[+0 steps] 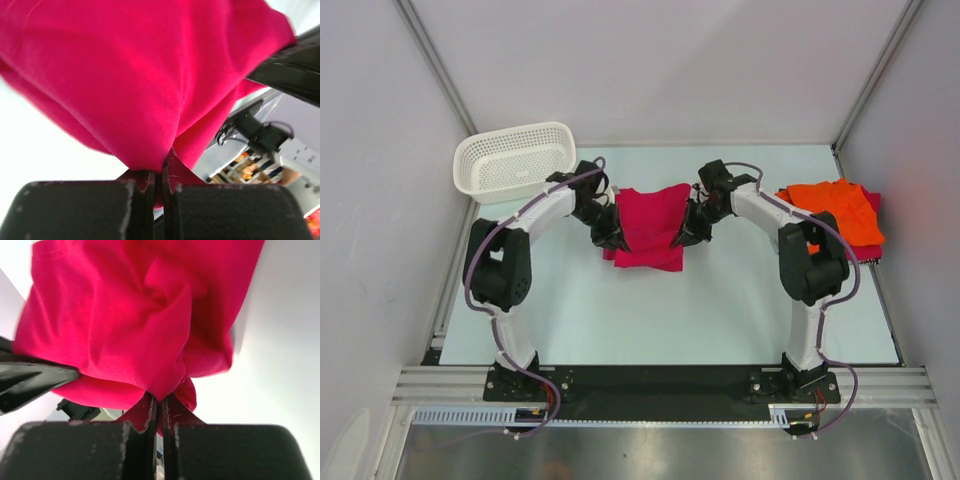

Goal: Fold and stack the t-shirts
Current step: Fold the long partially folded tshirt into a neat square

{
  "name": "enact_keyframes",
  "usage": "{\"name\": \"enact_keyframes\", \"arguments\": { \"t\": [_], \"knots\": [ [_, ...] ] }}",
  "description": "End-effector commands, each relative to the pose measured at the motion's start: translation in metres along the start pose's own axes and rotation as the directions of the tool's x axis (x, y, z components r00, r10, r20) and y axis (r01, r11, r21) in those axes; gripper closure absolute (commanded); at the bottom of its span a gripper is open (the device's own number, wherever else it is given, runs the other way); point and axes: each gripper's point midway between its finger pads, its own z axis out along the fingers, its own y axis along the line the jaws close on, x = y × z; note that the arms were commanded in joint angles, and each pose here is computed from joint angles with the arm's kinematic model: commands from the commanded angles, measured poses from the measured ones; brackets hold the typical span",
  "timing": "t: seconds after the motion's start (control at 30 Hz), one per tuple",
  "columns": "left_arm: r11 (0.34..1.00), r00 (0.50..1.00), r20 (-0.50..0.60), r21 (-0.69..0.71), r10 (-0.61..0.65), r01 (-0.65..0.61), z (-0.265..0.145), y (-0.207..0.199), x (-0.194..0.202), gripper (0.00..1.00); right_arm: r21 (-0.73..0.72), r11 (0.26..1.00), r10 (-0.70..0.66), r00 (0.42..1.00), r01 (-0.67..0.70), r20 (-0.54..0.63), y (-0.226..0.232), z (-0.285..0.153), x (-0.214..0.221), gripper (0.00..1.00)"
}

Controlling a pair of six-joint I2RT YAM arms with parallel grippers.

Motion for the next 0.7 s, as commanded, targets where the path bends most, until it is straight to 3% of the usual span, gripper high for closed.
{"name": "enact_keyframes", "arguments": {
  "t": [0.0,0.47,0.53,0.57,0.6,0.63,0.67],
  "knots": [
    [0.998,0.998,0.002,0.029,-0.062,0.062,0.013,-0.001,-0.025,0.99,-0.035,0.998,-0.056,0.998,0.058,0.036,0.003,0.005,-0.039,1.0],
    [0.988,0.991,0.085,0.122,-0.103,0.093,0.011,-0.017,-0.098,0.96,-0.165,0.985,-0.037,0.993,0.055,0.111,0.023,0.004,-0.099,0.98],
    [0.987,0.988,0.097,0.112,-0.122,0.111,0.012,-0.01,-0.106,0.78,-0.182,0.981,-0.046,0.99,0.069,0.13,0.026,0.005,-0.105,0.89],
    [0.986,0.986,0.096,0.111,-0.137,0.127,0.012,-0.008,-0.108,0.52,-0.19,0.979,-0.047,0.99,0.072,0.131,0.027,0.007,-0.106,0.84],
    [0.984,0.984,0.1,0.111,-0.15,0.139,0.012,-0.004,-0.111,0.39,-0.196,0.977,-0.059,0.988,0.087,0.143,0.029,0.007,-0.108,0.77],
    [0.985,0.981,0.111,0.094,-0.157,0.147,0.014,0.001,-0.116,0.28,-0.183,0.978,-0.067,0.983,0.099,0.173,0.027,0.008,-0.115,0.64],
    [0.984,0.98,0.114,0.09,-0.162,0.152,0.015,0.003,-0.118,0.06,-0.169,0.978,-0.084,0.977,0.118,0.195,0.028,0.008,-0.117,0.57]
  ]
}}
